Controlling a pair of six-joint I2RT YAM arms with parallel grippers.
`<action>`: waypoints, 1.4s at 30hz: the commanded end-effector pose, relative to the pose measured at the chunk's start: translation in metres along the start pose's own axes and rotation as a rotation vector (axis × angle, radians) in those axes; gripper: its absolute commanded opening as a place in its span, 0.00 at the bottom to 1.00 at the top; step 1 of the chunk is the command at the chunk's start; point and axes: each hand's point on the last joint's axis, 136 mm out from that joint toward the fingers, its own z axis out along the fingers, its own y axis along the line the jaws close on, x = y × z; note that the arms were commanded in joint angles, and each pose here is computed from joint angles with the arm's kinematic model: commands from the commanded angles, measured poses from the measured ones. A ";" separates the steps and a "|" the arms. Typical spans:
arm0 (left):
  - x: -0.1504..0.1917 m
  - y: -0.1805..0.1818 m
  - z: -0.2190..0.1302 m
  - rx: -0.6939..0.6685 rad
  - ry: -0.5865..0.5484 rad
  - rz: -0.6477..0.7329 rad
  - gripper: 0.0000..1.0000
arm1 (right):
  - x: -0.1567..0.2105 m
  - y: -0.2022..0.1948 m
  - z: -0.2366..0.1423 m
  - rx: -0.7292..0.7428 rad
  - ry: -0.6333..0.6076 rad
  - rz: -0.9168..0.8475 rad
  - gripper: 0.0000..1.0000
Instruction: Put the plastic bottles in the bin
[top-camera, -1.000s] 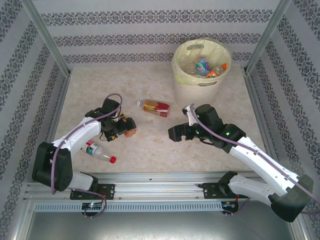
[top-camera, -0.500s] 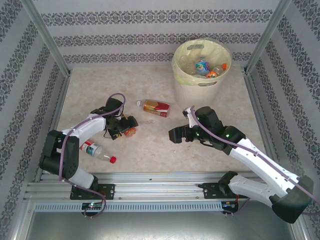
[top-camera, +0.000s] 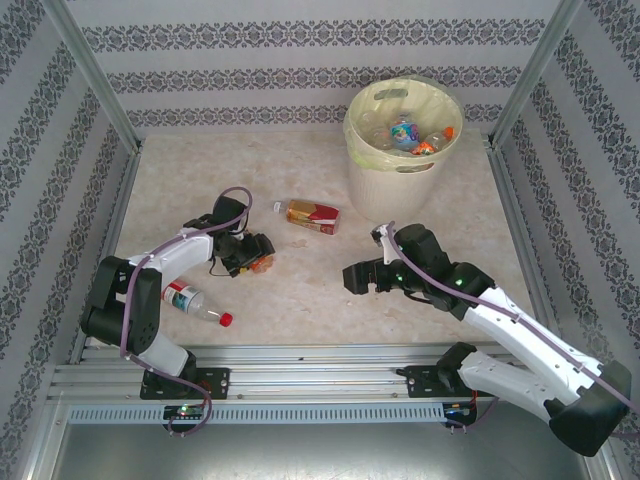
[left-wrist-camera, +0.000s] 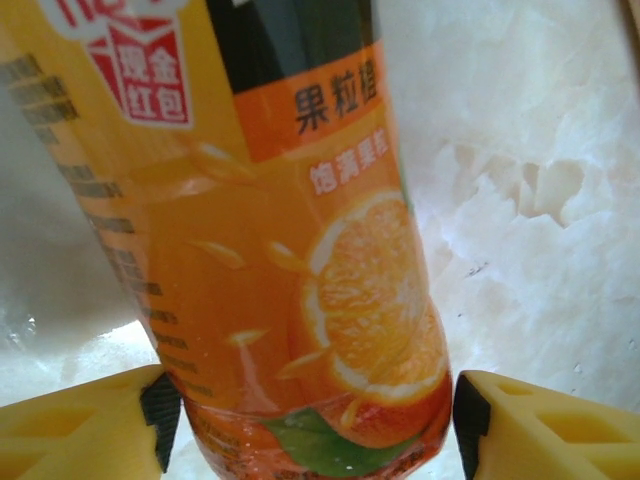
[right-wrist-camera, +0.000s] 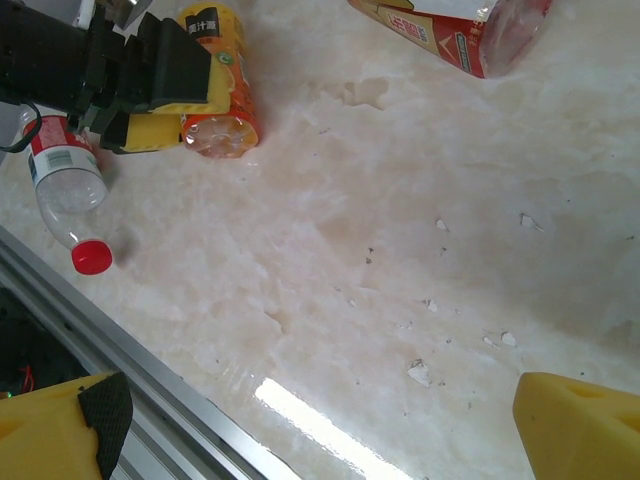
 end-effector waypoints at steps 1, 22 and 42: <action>0.000 0.004 -0.002 0.008 -0.010 0.015 0.68 | -0.001 0.001 -0.002 0.002 -0.030 0.007 0.98; 0.058 -0.039 -0.073 0.286 -0.031 0.409 0.62 | -0.036 0.029 0.032 -0.134 -0.045 0.248 0.97; 0.130 -0.096 -0.112 0.418 -0.094 0.718 0.63 | -0.101 0.084 0.083 -0.366 -0.010 0.331 0.93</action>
